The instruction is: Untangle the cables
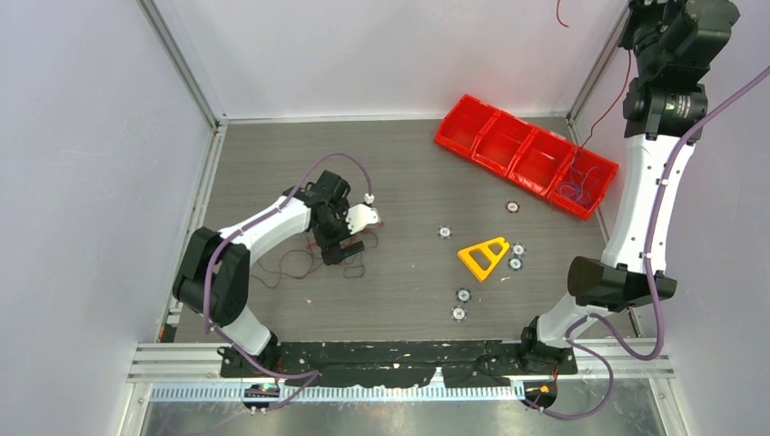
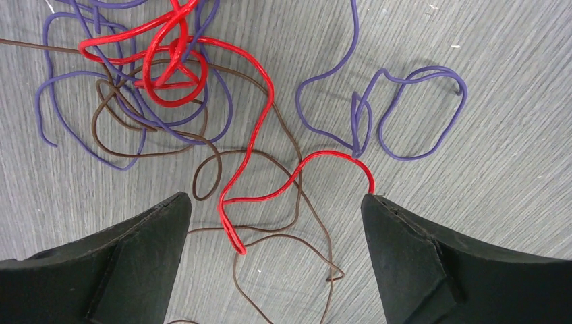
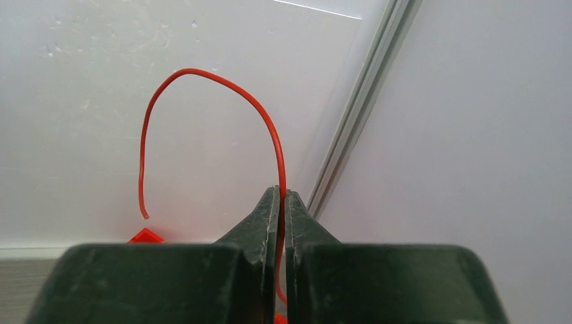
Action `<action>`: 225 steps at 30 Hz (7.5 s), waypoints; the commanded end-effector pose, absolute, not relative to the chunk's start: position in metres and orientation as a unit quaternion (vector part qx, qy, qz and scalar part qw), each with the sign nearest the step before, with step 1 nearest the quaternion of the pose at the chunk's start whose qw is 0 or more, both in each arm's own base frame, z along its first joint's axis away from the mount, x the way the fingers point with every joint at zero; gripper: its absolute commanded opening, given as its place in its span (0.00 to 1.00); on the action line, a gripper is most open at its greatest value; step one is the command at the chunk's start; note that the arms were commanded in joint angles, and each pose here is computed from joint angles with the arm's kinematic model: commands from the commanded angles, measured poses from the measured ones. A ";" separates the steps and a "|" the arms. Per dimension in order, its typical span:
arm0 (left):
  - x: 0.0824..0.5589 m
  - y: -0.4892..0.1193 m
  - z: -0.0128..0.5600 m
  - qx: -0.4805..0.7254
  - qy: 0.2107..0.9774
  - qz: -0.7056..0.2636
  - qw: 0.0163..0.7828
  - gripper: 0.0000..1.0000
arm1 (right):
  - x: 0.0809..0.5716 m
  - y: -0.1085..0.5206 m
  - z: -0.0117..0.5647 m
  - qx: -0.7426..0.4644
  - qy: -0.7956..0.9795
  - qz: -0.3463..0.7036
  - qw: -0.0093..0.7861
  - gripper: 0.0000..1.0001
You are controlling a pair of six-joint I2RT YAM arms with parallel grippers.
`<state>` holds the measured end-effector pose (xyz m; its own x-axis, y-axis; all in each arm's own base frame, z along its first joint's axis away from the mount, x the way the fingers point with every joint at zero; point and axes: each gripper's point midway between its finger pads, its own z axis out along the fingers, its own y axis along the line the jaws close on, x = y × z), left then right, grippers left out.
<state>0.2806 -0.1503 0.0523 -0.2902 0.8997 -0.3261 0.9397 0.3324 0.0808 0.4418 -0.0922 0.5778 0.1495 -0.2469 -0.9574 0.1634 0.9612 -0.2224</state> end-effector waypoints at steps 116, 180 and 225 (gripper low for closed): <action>0.266 -0.114 0.071 0.534 0.837 -0.032 0.116 1.00 | 0.541 -0.179 0.258 -0.038 0.769 0.037 0.637 0.05; 0.276 -0.121 0.068 0.533 0.840 -0.041 0.098 1.00 | 0.427 -0.164 0.221 -0.100 0.942 0.050 0.317 0.93; 0.278 -0.115 0.060 0.537 0.840 -0.036 0.075 1.00 | 0.501 -0.153 0.171 0.025 0.930 0.112 0.349 0.05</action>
